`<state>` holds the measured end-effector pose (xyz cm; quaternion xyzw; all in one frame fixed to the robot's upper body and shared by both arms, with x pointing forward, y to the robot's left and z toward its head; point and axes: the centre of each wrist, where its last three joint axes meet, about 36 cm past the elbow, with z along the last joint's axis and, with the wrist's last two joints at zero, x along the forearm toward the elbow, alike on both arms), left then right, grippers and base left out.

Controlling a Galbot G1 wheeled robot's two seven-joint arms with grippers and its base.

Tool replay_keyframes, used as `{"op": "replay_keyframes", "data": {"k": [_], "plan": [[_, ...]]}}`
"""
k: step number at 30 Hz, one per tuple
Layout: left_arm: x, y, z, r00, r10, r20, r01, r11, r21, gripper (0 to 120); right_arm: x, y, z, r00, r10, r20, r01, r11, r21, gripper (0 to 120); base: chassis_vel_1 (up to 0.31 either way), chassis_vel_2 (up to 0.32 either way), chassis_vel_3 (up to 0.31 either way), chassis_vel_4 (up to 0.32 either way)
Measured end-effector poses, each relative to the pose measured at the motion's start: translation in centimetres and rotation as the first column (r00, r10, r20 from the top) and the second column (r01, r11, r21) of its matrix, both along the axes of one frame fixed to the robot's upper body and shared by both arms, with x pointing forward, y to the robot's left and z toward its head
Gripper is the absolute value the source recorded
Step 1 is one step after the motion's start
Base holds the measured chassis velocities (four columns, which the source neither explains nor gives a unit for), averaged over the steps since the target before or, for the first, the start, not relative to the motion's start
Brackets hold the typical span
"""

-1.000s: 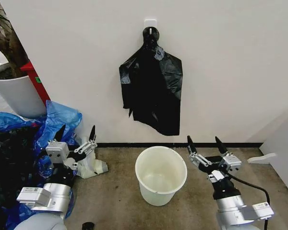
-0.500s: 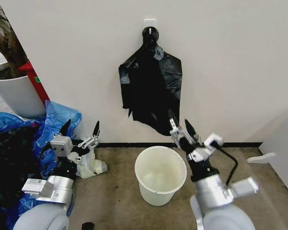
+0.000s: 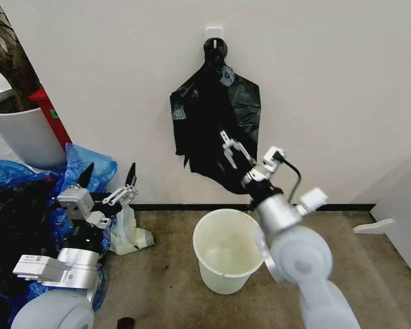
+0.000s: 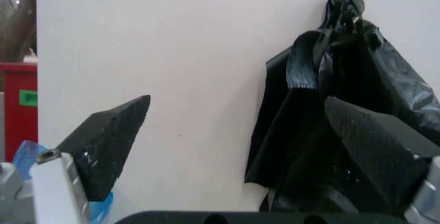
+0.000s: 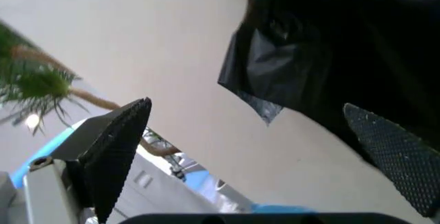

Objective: Place the garbage bag over the trash bin.

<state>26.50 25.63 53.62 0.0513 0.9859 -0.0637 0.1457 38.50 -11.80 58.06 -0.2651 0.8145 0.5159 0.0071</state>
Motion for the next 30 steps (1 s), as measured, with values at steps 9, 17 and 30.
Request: {"op": "replay_keyframes", "data": {"k": [9, 17, 30], "plan": [[0.9, 1.1, 0.1, 1.000, 0.031, 0.003, -0.031, 0.999, 0.023, 100, 7.0, 1.4, 7.0, 0.995, 0.069, -0.075, -0.050, 0.972, 0.231, 100, 0.000, 0.000, 0.000, 0.000], [0.8, 1.1, 0.2, 1.000, 0.028, 0.008, -0.028, 0.999, 0.020, 100, 9.5, 2.4, 10.7, 0.980, 0.083, -0.179, -0.020, 0.944, 0.328, 100, 0.000, 0.000, 0.000, 0.000], [1.3, 1.1, 0.0, 1.000, 0.017, 0.018, -0.017, 1.000, 0.021, 100, 13.0, 2.9, 10.9, 0.968, -0.001, -0.252, 0.086, 0.942, 0.326, 100, 0.000, 0.000, 0.000, 0.000]]}}
